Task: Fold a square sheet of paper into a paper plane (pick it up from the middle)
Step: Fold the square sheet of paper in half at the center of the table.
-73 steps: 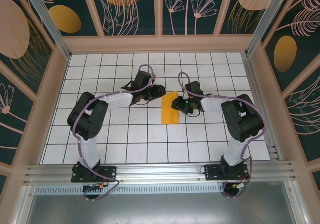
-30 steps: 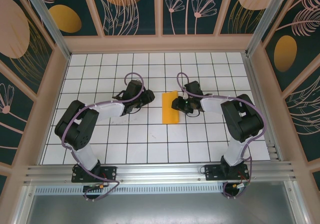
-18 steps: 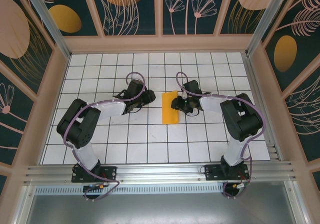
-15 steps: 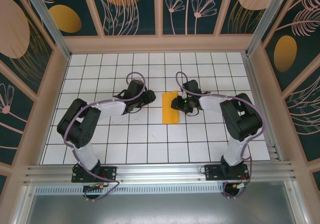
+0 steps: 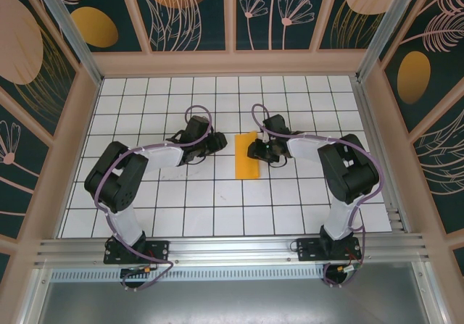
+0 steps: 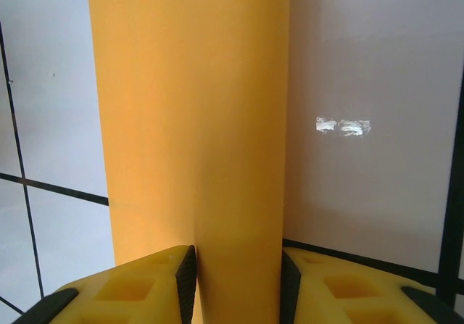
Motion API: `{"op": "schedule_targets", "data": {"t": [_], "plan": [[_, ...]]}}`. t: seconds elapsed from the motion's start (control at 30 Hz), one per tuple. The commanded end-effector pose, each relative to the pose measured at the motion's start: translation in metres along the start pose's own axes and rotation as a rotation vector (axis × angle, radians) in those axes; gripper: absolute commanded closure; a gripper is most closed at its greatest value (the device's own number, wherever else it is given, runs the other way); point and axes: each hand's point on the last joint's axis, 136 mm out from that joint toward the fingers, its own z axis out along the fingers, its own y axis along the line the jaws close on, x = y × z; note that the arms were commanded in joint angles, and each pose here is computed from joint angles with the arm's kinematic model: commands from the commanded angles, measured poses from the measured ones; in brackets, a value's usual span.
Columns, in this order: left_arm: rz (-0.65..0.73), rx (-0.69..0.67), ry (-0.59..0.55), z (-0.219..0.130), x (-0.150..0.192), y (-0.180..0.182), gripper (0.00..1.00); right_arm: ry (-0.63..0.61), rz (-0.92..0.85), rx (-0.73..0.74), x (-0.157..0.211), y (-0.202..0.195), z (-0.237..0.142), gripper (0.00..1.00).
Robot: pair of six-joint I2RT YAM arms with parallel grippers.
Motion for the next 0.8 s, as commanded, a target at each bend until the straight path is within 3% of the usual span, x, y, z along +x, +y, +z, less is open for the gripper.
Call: {"op": "schedule_targets", "data": {"t": [0.0, 0.77], "plan": [[0.019, -0.004, 0.014, 0.0039, -0.0012, 0.0001, 0.46, 0.098, -0.028, 0.136, 0.0367, -0.0412, 0.0326, 0.62], [0.02, 0.018, 0.048, 0.0079, 0.0057, -0.0016, 0.46, 0.122, 0.011, 0.185, 0.0403, -0.0504, 0.0409, 0.59]]}}
